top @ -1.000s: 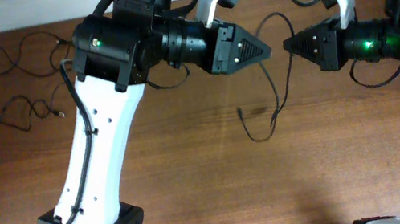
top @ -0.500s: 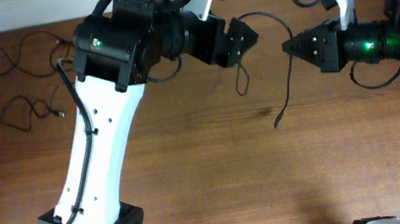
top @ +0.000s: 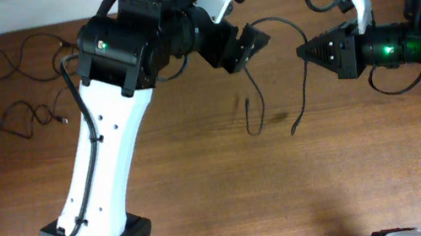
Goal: Untangle cables
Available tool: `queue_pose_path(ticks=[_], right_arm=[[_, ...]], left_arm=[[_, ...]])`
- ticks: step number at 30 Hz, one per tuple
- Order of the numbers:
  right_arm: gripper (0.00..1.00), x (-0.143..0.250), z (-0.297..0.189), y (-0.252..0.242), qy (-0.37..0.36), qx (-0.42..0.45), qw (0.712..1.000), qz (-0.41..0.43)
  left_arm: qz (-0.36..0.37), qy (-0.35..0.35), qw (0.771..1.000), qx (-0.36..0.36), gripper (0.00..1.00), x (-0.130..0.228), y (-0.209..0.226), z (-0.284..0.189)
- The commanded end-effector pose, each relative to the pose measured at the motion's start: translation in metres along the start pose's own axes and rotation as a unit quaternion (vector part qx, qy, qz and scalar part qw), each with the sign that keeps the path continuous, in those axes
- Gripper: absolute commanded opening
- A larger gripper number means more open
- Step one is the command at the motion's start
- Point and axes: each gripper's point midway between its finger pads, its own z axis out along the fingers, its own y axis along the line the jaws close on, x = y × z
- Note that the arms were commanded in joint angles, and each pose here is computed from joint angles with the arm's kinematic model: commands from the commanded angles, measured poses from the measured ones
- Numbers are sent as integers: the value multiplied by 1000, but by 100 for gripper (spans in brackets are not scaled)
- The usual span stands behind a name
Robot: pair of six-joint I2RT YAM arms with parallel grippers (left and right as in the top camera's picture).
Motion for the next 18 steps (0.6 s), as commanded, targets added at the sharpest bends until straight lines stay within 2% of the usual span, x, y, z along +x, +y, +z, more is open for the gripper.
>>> queue_pose_path(ticks=[1, 7, 12, 15, 18], right_arm=[[4, -2, 1, 9, -3, -23, 1000, -10], [4, -1, 1, 9, -1, -24, 1000, -8], [4, 1, 1, 10, 3, -24, 1000, -2], [4, 3, 1, 10, 5, -25, 1000, 2], [4, 4, 1, 10, 7, -25, 1000, 4]], left_arm=[[75, -14, 995, 56, 87, -3, -21, -1], [82, -9, 994, 74, 84, -2, -33, 11], [96, -17, 992, 80, 73, -8, -43, 15], [96, -11, 993, 65, 63, -6, -37, 17], [91, -2, 994, 62, 58, -2, -32, 23]])
